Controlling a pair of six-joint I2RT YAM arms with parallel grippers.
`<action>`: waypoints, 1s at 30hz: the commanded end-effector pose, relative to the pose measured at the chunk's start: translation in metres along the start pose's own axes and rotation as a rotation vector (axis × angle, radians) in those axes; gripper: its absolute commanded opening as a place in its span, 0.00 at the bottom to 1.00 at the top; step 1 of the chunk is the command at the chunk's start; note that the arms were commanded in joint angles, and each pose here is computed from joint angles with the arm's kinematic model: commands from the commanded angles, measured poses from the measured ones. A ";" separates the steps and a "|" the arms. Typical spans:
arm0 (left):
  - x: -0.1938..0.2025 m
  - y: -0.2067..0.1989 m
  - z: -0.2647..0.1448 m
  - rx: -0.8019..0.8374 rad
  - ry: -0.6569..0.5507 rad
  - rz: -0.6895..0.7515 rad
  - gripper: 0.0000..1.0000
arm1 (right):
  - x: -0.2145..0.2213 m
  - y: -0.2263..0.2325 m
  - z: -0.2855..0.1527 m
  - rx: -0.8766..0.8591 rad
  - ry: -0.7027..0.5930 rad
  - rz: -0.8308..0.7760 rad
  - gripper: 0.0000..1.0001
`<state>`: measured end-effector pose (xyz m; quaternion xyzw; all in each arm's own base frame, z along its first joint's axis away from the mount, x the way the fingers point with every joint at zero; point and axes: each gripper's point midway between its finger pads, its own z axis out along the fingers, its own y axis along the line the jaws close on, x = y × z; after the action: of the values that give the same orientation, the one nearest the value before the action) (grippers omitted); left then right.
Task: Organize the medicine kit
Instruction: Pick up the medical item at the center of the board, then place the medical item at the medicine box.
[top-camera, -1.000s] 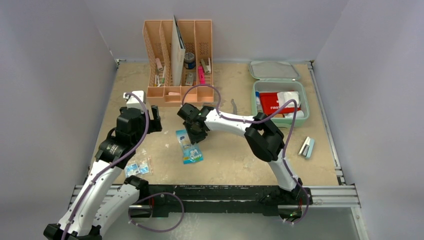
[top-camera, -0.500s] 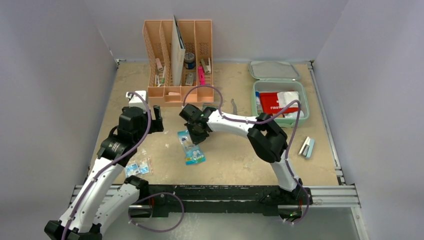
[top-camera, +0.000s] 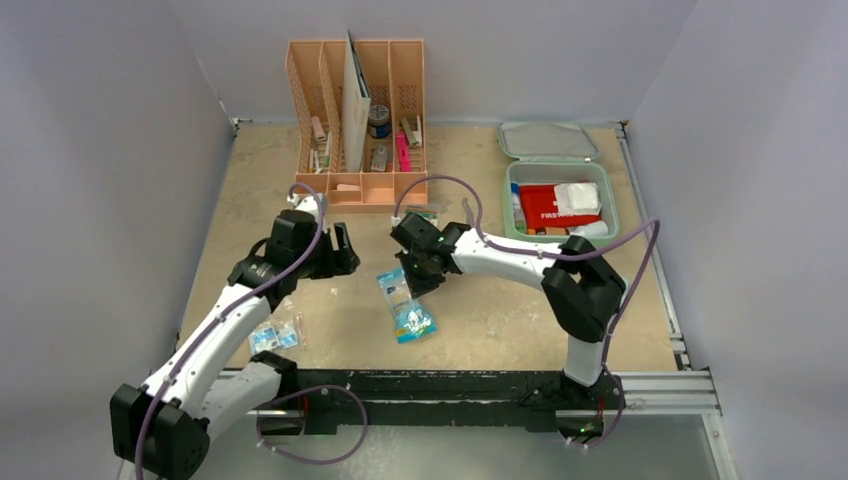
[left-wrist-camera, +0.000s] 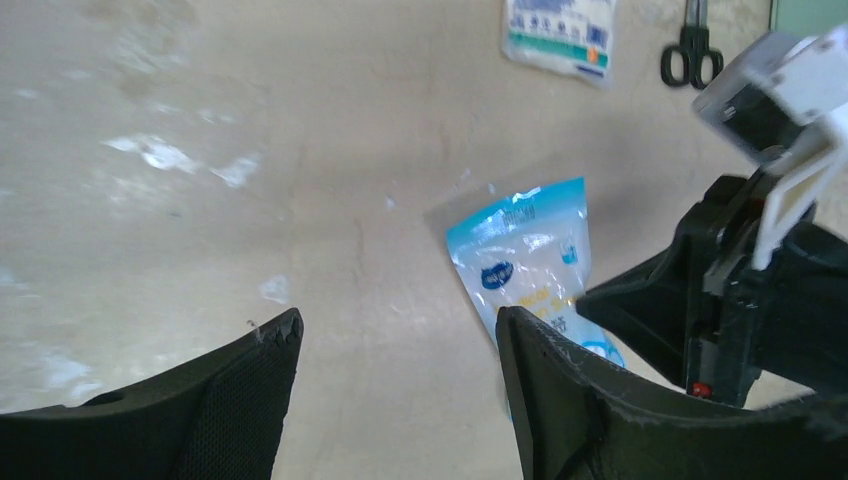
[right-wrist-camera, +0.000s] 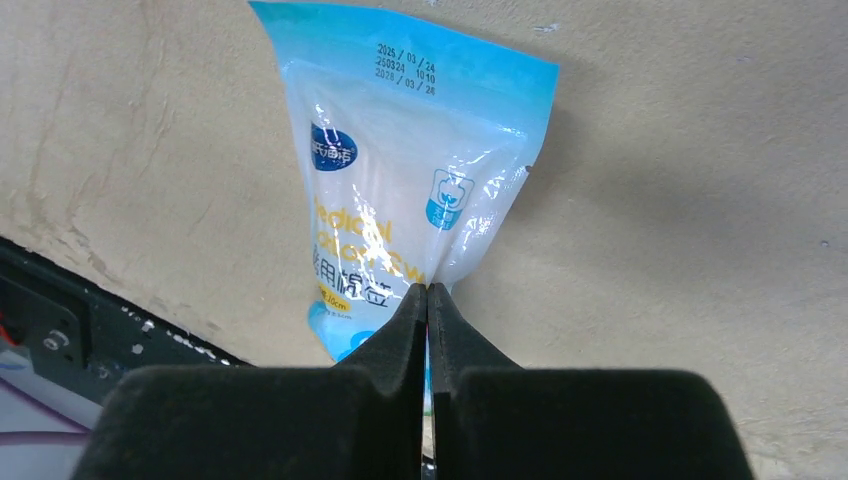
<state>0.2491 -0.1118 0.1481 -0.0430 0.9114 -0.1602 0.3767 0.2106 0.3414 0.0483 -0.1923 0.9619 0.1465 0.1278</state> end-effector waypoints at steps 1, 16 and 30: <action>0.015 -0.035 0.013 0.172 0.091 -0.108 0.69 | -0.009 0.008 -0.016 -0.083 -0.063 0.033 0.00; -0.015 -0.043 0.005 0.188 0.044 0.024 0.73 | -0.049 -0.012 -0.083 -0.170 -0.230 0.098 0.00; -0.026 -0.048 -0.015 0.260 -0.036 0.241 0.84 | -0.107 -0.140 -0.167 0.023 -0.404 0.197 0.00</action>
<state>0.2574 -0.1435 0.1792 0.0739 0.8946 -0.2176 0.3833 0.3098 0.2425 0.1700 -0.0624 0.9366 0.2169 0.2678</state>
